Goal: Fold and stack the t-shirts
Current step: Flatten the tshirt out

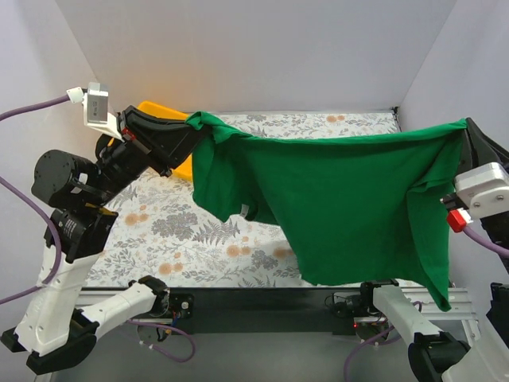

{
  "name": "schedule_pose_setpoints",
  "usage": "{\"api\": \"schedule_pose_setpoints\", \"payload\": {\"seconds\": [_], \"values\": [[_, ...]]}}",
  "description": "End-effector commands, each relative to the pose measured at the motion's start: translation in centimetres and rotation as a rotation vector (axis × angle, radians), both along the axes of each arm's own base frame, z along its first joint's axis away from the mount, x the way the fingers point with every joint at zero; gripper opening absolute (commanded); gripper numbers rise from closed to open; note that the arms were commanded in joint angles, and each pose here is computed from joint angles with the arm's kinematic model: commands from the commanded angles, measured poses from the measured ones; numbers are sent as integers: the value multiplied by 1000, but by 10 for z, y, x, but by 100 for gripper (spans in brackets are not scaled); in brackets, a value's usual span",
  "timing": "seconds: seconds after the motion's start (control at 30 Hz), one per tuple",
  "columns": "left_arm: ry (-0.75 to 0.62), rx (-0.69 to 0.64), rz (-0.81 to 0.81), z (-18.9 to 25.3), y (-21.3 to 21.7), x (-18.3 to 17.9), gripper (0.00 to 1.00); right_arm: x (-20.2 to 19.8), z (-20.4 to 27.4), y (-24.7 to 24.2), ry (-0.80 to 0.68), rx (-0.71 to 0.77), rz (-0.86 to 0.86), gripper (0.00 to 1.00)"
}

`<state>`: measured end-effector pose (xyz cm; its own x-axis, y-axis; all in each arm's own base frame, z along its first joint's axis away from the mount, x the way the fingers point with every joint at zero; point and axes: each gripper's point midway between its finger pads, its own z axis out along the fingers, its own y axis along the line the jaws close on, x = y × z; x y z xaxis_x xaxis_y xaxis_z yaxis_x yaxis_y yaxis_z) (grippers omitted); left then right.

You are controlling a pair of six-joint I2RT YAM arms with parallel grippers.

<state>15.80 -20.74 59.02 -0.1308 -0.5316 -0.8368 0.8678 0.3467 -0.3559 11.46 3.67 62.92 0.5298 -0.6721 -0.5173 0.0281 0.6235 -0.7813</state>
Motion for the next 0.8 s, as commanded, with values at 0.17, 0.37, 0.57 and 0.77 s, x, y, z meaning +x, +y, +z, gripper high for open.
{"api": "schedule_pose_setpoints", "payload": {"seconds": [0.17,0.37,0.57,0.77], "values": [[63,37,125,-35,-4,45,0,65,-44,-12,117,8,-100,1],[341,240,312,-195,-30,148,0,161,-184,-8,381,-38,-128,1],[635,397,420,-363,-52,255,0,259,-330,-13,606,15,-192,1],[981,522,540,-484,-45,352,45,358,-421,-57,723,208,-510,52]]}}
